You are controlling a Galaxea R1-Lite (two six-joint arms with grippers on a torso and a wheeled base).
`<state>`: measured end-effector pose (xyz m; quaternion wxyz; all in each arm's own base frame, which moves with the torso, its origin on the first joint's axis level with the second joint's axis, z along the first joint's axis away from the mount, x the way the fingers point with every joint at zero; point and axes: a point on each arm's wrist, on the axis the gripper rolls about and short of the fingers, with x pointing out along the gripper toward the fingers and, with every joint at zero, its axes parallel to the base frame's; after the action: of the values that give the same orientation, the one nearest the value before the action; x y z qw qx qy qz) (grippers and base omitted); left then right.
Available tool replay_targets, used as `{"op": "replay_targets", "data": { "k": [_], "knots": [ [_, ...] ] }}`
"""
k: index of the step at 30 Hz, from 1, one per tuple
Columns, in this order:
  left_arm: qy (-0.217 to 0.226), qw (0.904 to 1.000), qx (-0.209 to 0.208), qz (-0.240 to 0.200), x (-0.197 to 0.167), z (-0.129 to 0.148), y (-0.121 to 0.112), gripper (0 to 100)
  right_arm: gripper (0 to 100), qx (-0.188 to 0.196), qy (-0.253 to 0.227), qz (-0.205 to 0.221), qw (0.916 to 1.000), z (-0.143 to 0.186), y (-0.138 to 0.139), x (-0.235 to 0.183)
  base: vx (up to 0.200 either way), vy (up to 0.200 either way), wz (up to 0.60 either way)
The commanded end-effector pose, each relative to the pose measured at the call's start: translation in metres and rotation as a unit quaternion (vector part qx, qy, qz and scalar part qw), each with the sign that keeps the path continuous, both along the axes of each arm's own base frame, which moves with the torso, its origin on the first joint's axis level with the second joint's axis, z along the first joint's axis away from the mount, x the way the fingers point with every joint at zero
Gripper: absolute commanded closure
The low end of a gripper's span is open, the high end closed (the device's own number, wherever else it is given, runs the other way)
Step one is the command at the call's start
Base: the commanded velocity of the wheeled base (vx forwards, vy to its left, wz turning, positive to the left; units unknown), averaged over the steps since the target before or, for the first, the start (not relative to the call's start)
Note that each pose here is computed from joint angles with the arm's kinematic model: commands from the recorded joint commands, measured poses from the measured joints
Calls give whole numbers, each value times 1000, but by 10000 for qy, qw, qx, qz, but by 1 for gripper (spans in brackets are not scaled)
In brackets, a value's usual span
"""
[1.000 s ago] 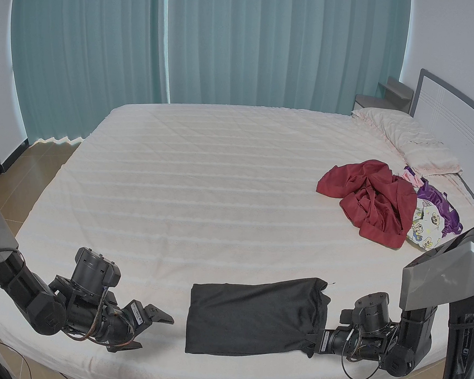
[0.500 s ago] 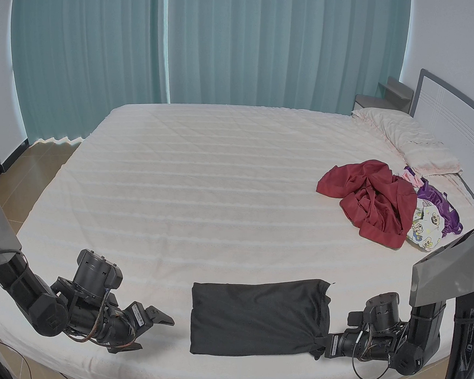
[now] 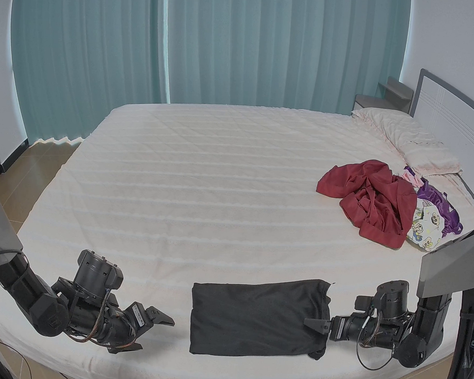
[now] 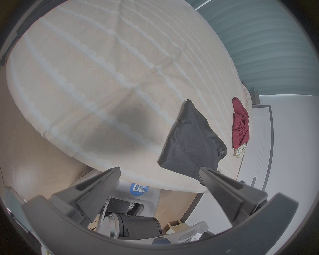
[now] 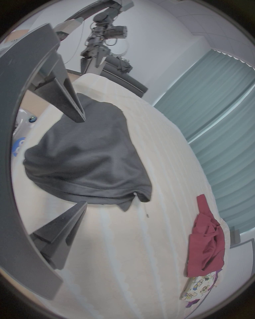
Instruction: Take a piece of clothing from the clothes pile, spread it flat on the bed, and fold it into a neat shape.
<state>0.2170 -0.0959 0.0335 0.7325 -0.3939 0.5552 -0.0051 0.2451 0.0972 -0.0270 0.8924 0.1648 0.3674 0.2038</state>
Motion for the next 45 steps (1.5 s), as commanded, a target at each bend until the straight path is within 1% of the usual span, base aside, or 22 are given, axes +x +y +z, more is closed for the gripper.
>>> {"op": "replay_targets", "data": {
  "k": [1, 3, 7, 10, 14, 15, 18, 20, 27, 34, 40, 41, 45],
  "knots": [
    [7, 10000, -1, -19, 0, 0, -1, 0, 0, 308, -318, -508, 9977, -1, -7, 37, 0, 0, 0],
    [4, 10000, 2, -25, 0, 0, -1, 0, 0, 403, -392, -750, 9956, -3, -6, 54, 0, 0, 0],
    [-3, 10000, -1, -25, 1, 0, -2, 0, 0, 324, -327, -1054, 9934, -10, -1, 80, 0, 0, 0],
    [8, 10000, 11, -21, 1, -1, -2, 0, 0, 463, -206, -1190, 9916, -12, 2, 90, 0, 0, 0],
    [-4, 10000, 40, -16, 1, -1, -2, 0, 0, 529, -271, -1220, 9907, -14, 6, 103, 0, 0, 0],
    [1, 10000, 49, -11, 1, -2, -2, 0, 100, 514, -244, -1220, 9909, -15, 7, 104, 0, 0, 0],
    [8, 10000, 52, -19, 1, -2, -3, 0, 100, 463, -54, -1236, 9912, -18, 6, 103, 0, 0, 0],
    [8, 10000, 52, -19, 1, -2, -3, 0, 100, 500, -15, -1286, 9904, -19, 5, 104, 0, 0, 0],
    [19, 10000, 64, -30, 0, -2, -3, 0, 100, 719, 32, -1694, 9829, -16, -10, 109, 0, 0, 0],
    [19, 10000, 64, -23, 0, -2, -3, 0, 100, 802, 112, -1815, 9800, -19, -12, 109, 0, 0, 0],
    [19, 10000, 85, -10, 1, -3, -3, 0, 100, 772, 155, -1822, 9801, -21, -12, 109, 0, 0, 0],
    [16, 10000, 91, -14, 1, -3, -3, 0, 0, 762, 167, -1829, 9800, -22, -12, 109, 0, 0, 0],
    [41, 9999, 109, -56, -1, -4, -5, 0, 0, 567, 84, -2039, 9773, -24, -13, 107, 0, 0, 0]
  ]
}}
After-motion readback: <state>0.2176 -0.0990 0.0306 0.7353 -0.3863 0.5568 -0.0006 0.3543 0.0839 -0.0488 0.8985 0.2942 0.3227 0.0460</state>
